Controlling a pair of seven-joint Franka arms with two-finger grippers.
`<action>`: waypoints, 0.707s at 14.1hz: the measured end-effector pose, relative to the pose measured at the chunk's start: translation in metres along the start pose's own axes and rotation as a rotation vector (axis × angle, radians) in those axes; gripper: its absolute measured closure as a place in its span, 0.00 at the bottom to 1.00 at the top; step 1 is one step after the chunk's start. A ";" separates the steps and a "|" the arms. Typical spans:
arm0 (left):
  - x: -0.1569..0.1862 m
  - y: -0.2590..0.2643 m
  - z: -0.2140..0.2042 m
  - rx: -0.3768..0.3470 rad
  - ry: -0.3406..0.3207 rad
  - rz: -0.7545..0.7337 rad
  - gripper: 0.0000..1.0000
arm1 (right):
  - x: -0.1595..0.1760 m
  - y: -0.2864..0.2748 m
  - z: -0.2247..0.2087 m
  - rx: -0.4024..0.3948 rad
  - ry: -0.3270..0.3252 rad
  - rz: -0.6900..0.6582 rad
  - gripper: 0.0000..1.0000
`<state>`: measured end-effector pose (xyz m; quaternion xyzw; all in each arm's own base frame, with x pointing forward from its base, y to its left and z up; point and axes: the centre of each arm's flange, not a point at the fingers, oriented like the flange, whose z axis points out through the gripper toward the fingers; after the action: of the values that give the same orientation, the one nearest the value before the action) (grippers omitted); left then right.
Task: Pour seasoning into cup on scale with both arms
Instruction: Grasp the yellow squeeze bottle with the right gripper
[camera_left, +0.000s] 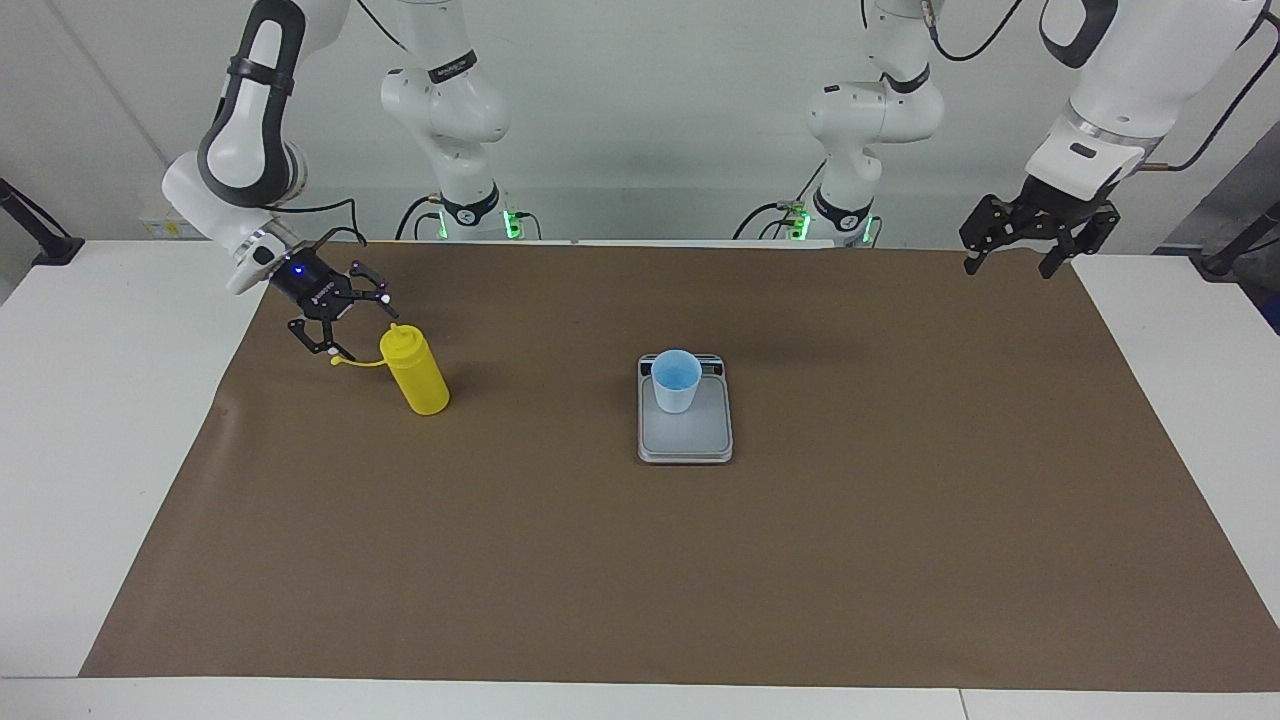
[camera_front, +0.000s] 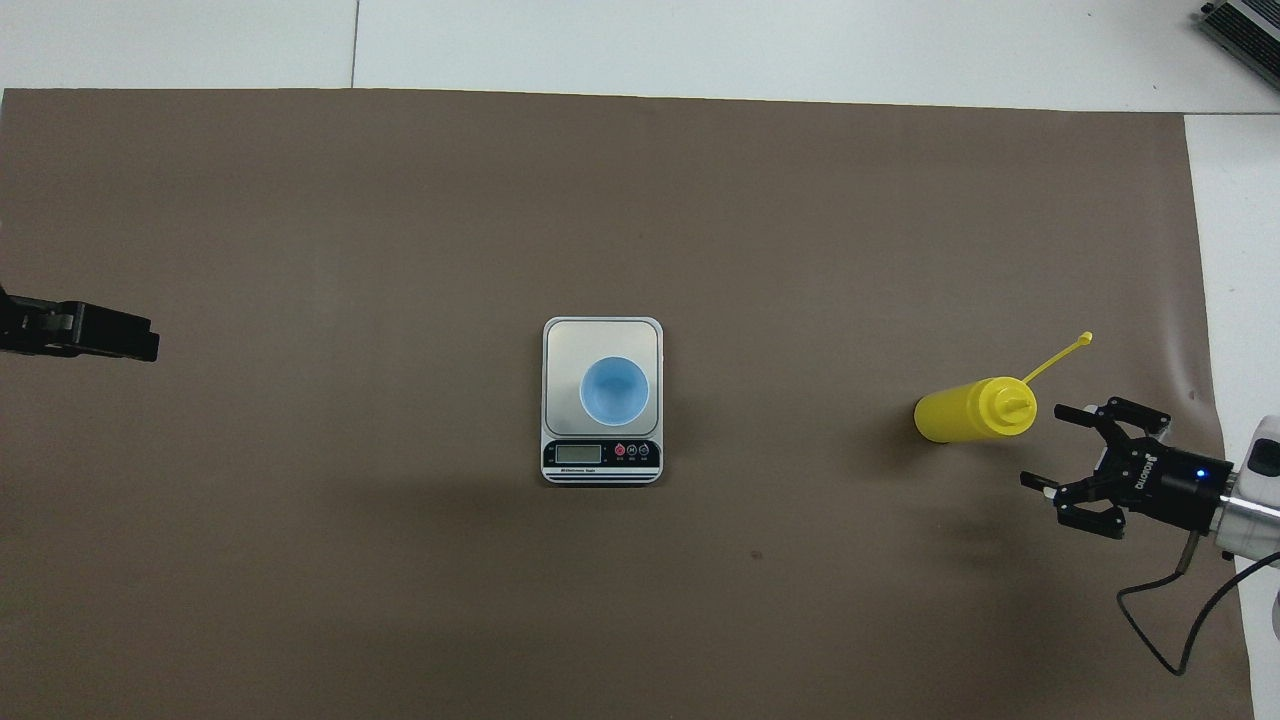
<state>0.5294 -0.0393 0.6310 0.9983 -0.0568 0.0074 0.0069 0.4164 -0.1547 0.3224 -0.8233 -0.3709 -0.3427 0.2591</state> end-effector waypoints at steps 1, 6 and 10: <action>0.000 -0.001 0.002 0.000 -0.005 -0.001 0.00 | -0.003 0.002 0.005 -0.009 0.037 0.005 0.00; -0.001 -0.002 0.004 0.002 -0.011 -0.005 0.00 | -0.013 0.003 0.041 -0.006 0.153 -0.016 0.00; -0.001 0.001 0.004 0.002 -0.011 -0.028 0.00 | -0.035 0.002 0.088 0.012 0.289 0.006 0.00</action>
<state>0.5287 -0.0402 0.6273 0.9991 -0.0429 0.0021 0.0057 0.4336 -0.1111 0.2401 -0.7651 -0.3293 -0.4544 0.3159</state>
